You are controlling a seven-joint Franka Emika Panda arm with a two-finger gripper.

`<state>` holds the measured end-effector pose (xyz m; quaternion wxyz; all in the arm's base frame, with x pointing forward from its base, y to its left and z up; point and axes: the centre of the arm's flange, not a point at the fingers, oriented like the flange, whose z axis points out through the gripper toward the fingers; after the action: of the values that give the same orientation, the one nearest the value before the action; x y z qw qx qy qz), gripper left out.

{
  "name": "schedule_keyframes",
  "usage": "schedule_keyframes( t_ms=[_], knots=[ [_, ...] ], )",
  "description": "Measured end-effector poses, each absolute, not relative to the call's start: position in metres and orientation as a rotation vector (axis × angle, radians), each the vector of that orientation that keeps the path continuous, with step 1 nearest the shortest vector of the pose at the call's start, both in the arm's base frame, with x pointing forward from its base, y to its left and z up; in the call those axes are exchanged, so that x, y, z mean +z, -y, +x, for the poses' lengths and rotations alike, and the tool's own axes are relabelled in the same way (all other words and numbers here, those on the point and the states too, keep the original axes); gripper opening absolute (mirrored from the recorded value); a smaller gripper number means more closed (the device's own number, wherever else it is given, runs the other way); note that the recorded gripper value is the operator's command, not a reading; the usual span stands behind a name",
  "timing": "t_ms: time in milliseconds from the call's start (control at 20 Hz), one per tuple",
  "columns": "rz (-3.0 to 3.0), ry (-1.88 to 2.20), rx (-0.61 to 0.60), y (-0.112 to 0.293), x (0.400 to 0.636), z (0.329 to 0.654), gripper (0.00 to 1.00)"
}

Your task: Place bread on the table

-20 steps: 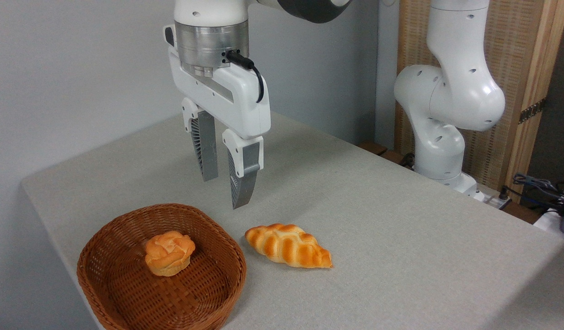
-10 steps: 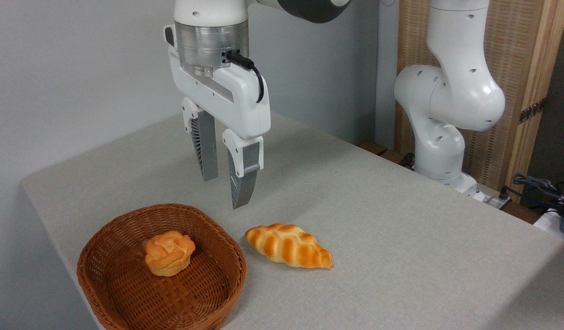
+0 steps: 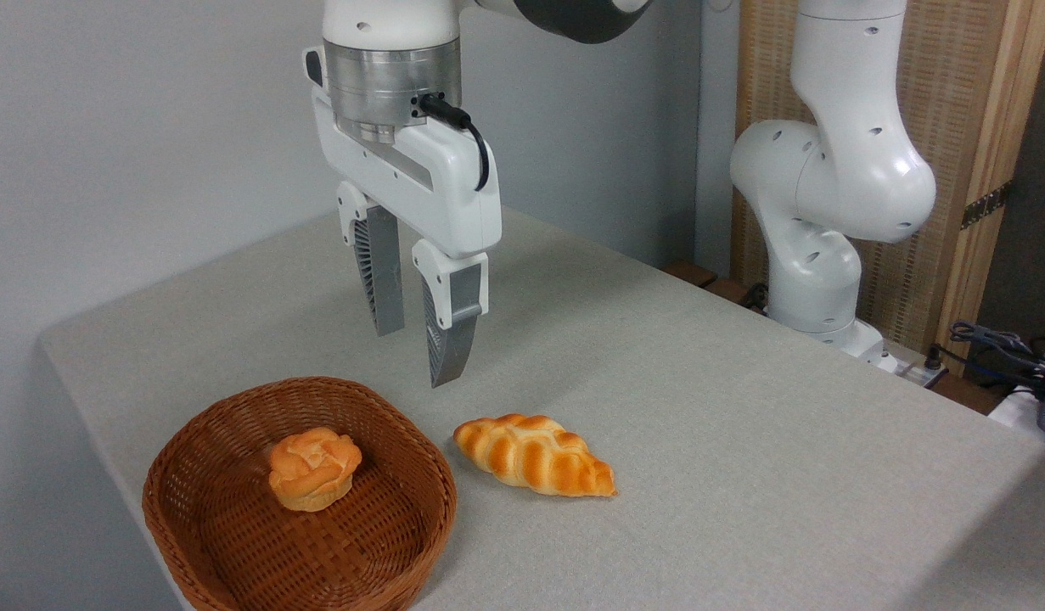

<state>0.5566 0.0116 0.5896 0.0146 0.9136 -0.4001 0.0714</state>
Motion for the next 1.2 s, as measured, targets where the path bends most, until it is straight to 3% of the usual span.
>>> schedule_keyframes(
  t_ms=[850,1200],
  knots=[
    [2.842,1.25,0.223,-0.01,0.589,0.557,1.0],
    [2.86,1.26,0.31,-0.008,0.588,0.568,1.0]
  ],
)
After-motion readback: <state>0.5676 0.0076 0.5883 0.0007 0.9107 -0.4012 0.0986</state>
